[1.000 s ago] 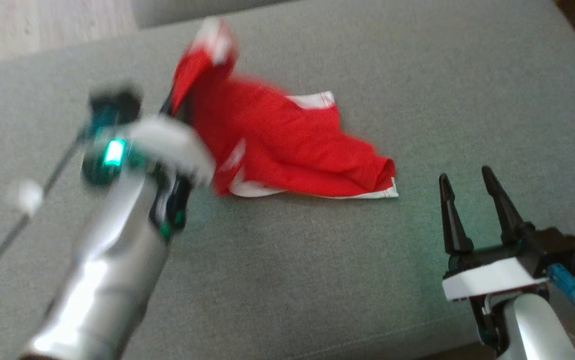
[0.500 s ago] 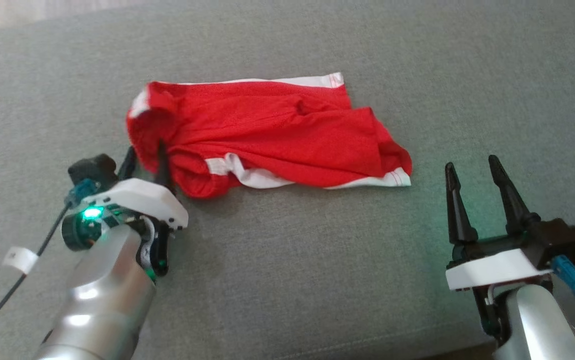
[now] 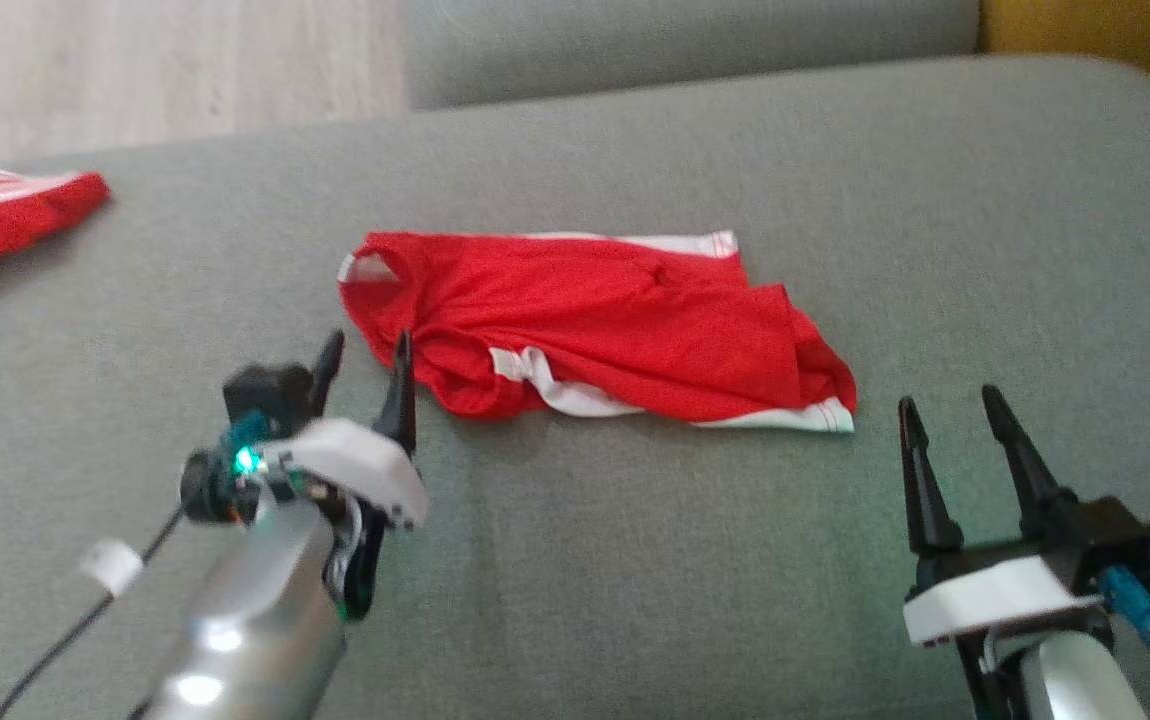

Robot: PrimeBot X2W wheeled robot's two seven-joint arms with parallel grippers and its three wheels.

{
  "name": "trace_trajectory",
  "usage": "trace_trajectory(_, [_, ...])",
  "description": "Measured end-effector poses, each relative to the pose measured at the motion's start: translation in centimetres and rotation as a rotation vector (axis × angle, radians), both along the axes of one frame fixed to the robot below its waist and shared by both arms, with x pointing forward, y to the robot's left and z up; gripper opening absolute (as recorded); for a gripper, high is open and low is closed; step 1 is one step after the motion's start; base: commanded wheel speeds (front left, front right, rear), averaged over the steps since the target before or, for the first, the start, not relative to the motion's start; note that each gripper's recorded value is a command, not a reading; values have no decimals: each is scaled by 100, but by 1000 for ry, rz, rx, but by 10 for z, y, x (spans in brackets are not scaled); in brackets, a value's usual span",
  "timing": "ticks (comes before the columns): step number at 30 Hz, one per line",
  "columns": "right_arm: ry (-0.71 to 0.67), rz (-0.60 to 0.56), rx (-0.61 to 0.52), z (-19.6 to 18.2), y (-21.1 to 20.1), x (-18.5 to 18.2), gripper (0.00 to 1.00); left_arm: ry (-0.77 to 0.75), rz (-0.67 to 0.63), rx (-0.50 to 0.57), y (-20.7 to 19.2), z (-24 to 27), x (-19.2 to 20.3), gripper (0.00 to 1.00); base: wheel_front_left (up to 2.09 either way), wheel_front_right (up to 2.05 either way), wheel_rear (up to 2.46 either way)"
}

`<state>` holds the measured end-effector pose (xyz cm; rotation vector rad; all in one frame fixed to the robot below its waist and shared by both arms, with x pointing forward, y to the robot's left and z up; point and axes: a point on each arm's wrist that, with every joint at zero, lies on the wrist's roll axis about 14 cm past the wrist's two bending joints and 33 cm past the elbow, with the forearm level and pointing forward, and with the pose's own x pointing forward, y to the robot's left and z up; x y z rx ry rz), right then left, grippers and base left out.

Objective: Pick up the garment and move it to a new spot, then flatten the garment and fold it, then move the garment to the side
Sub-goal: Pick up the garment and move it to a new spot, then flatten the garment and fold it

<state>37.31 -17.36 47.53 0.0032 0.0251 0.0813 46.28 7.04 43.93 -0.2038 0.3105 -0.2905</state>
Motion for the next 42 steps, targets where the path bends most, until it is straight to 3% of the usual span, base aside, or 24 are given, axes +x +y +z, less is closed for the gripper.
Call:
trace_trajectory(10, [-26, 47, 8, 11, 16, -28, 100, -90, 78, 0, 43, 11, -76, 100, 0, 0, 0])
trace_trajectory(19, [6, 83, 26, 1, 28, -42, 100, -78, 210, -16, 75, -2, -140, 100, 0, 0, 0])
trace_trajectory(27, [8, 87, 50, 0, 30, -44, 100, -102, 255, -30, 77, 7, -161, 100, 0, 0, 0])
trace_trajectory(42, [44, 85, 50, -12, 30, -46, 100, -108, 262, -34, 76, 14, -159, 100, 0, 0, 0])
